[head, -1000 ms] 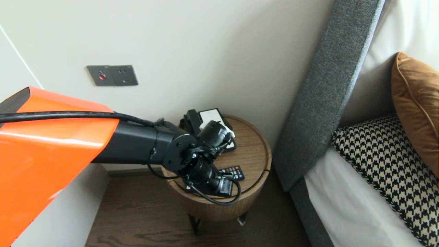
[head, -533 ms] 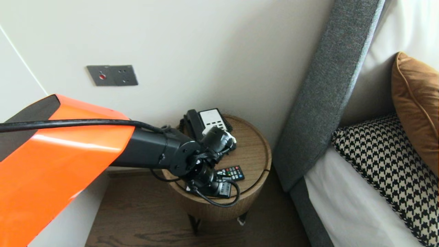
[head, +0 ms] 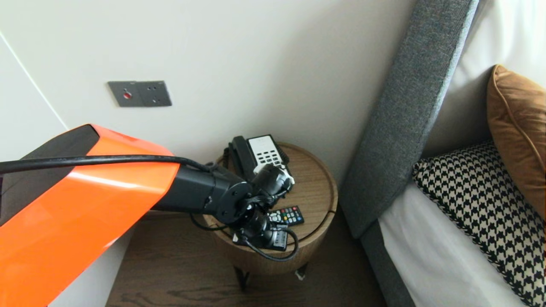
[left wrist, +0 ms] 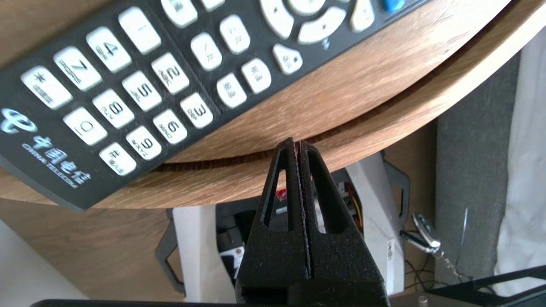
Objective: Open the nightstand drawer
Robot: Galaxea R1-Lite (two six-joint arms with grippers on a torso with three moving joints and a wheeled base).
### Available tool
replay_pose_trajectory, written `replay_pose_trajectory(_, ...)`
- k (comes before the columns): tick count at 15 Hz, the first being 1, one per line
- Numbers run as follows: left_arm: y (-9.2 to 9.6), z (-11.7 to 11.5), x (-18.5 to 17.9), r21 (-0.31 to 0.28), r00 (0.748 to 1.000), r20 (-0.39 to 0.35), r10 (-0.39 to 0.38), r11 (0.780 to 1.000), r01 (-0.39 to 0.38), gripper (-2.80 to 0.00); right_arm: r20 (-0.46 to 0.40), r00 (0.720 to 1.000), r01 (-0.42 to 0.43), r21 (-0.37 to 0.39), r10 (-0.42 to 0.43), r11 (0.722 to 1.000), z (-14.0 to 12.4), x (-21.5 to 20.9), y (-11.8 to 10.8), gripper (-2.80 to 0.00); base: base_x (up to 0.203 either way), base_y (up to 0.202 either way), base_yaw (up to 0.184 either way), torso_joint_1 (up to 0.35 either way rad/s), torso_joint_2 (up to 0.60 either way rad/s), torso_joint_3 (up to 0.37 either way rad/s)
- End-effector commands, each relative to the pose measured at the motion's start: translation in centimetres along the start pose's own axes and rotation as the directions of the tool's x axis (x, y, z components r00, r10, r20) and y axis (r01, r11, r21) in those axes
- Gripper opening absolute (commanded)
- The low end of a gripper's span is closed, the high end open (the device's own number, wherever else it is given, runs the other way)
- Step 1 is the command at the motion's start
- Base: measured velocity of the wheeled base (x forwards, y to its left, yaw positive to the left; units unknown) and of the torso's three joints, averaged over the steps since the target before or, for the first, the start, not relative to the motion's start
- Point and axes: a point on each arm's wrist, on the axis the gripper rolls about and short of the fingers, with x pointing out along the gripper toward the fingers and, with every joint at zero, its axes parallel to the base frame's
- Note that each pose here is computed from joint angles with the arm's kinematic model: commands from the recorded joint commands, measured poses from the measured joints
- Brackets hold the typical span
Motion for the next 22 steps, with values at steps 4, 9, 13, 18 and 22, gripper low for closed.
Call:
replay_pose_trajectory(4,0.2,-1.2,0.3,0.009,0.999,-0.043,0.011,1.000,-0.011,-2.80,0.001,1.000,0.000,0.000,0.000,1.000,0.0,0.0,0.0,-2.80,0.000,0.000,0.000,0.000,0.00,0.000)
replay_pose_trajectory(9,-0.6,-2.5,-0.1,0.040,0.999,-0.048,-0.008,0.999,0.010,-2.80,0.001,1.000,0.000,0.000,0.000,1.000,0.0,0.0,0.0,-2.80,0.000,0.000,0.000,0.000,0.00,0.000)
replay_pose_trajectory(13,-1.0,-4.4,0.2,0.066,0.997,-0.072,-0.011,0.998,0.016,-2.80,0.001,1.000,0.000,0.000,0.000,1.000,0.0,0.0,0.0,-2.80,0.000,0.000,0.000,0.000,0.00,0.000)
replay_pose_trajectory(18,-1.1,-6.0,0.2,0.064,0.995,-0.096,-0.011,0.998,0.017,-2.80,0.001,1.000,0.000,0.000,0.000,1.000,0.0,0.0,0.0,-2.80,0.000,0.000,0.000,0.000,0.00,0.000)
replay_pose_trajectory(22,-1.2,-7.2,-0.2,0.080,0.994,-0.110,-0.014,0.996,0.023,-2.80,0.001,1.000,0.000,0.000,0.000,1.000,0.0,0.0,0.0,-2.80,0.000,0.000,0.000,0.000,0.00,0.000)
